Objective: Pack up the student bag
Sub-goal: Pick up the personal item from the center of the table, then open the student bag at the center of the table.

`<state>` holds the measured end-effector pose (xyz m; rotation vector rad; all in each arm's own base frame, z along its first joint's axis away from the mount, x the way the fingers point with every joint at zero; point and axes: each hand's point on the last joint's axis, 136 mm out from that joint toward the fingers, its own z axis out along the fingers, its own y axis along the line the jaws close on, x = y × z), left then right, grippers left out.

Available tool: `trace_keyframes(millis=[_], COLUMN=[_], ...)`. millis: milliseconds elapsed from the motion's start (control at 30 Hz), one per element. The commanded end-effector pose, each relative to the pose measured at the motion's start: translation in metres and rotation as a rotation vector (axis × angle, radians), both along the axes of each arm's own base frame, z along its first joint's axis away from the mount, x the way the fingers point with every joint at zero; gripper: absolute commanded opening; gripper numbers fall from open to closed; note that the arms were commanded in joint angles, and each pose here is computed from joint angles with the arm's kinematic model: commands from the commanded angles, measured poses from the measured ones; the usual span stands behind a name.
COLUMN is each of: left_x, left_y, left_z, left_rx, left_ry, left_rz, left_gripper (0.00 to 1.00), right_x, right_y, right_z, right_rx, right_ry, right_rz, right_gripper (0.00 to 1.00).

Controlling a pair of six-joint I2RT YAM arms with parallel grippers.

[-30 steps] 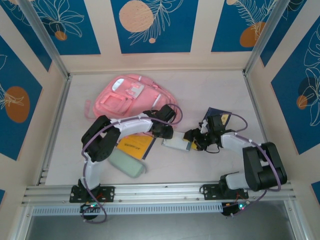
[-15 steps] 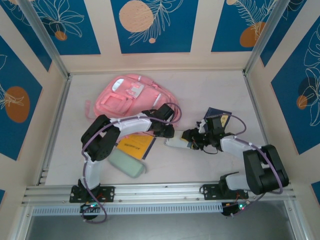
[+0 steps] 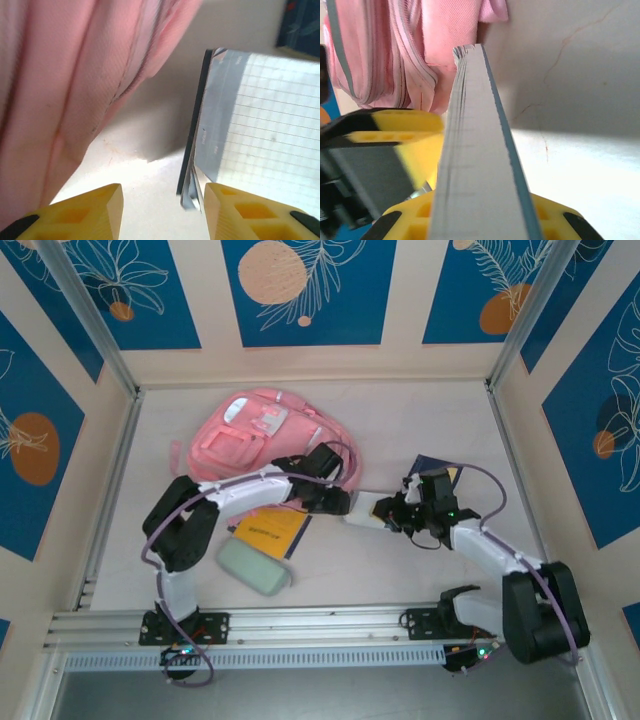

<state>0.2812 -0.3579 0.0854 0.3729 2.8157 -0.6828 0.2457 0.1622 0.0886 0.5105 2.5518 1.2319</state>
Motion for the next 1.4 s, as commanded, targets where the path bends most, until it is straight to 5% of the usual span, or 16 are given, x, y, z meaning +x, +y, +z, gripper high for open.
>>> trace_keyframes(millis=[0, 467, 733, 1000, 1200, 1367], left_x=[0.014, 0.124, 0.155, 0.142, 0.124, 0.118], left_y=[0.005, 0.073, 0.085, 0.035, 0.013, 0.019], left_z=[0.057, 0.088, 0.044, 0.01, 0.009, 0.056], left_rx=[0.025, 0.379, 0.367, 0.116, -0.011, -0.059], left_ry=[-0.122, -0.325, -0.194, -0.013, 0.06, -0.01], left_rz=[-0.038, 0.039, 0.04, 0.008, -0.001, 0.011], left_gripper=[0.52, 0.67, 0.62, 0.38, 0.0, 0.0], right_x=[-0.011, -0.029, -0.035, -0.038, -0.033, -0.016], right_y=[-0.014, -0.021, -0.014, -0.012, -0.015, -0.024], right_z=[0.001, 0.002, 0.003, 0.019, 0.023, 0.028], right_rx=[-0.101, -0.144, -0.092, -0.07, -0.082, -0.095], right_ry=[-0.008, -0.053, -0.04, -0.041, -0.047, -0.061], right_rz=[0.004, 0.03, 0.048, 0.061, 0.04, -0.024], right_gripper=[0.07, 0.07, 0.07, 0.06, 0.07, 0.05])
